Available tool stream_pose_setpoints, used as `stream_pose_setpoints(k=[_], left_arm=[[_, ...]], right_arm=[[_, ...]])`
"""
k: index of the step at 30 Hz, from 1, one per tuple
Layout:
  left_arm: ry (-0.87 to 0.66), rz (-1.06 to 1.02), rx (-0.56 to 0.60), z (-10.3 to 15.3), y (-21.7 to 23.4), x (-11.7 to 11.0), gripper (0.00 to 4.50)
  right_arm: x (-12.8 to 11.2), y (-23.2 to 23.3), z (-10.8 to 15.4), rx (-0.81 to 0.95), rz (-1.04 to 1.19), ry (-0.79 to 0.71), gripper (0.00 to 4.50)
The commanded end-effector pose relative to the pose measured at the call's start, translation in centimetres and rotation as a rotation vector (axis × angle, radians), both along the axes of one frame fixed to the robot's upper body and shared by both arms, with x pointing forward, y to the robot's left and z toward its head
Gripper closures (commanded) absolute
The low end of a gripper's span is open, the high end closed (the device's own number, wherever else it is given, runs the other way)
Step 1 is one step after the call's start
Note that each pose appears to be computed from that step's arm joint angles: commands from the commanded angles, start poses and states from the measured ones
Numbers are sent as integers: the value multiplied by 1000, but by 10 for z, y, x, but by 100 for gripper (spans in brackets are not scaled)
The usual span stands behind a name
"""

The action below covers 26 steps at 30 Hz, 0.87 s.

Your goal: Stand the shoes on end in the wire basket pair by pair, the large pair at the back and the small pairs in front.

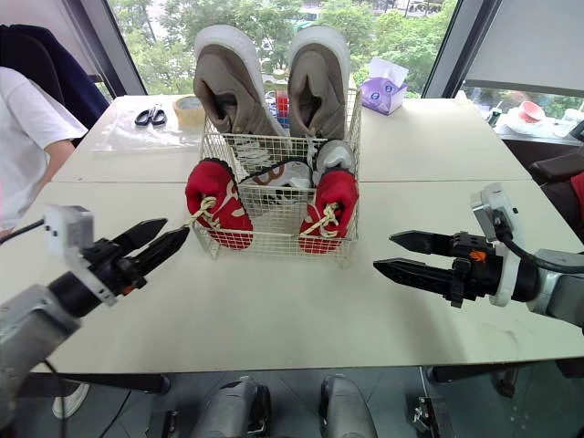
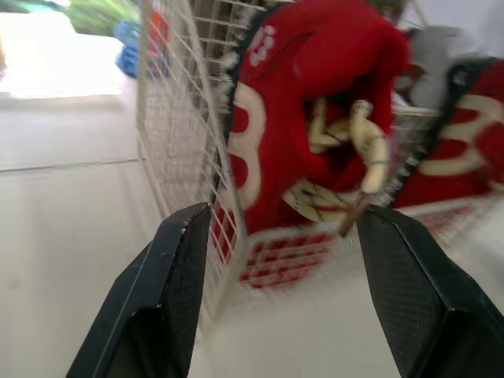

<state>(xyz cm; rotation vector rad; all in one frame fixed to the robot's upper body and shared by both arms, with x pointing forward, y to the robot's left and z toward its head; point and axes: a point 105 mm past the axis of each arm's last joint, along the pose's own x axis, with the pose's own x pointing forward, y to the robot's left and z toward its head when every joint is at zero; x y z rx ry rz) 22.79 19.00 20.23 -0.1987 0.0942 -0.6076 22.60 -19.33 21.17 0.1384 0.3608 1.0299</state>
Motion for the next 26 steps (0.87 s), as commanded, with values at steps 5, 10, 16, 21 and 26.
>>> stream_pose_setpoints(k=[5, 10, 16, 21, 26], left_arm=[[233, 7, 92, -35, 45, -28, 159], [261, 14, 135, -50, 57, -31, 159], [263, -19, 108, -58, 51, -31, 159], [246, -28, 95, -58, 46, -26, 159], [227, 8, 84, -58, 50, -19, 159]], right_arm=[[-5, -5, -13, -15, -3, 25, 0], [-8, -8, -23, -29, -14, 47, 0], [-7, -9, -28, -35, -27, 49, 0], [-4, -8, -28, -37, -33, 41, 0], [-2, -9, -28, -35, -37, 33, 0]])
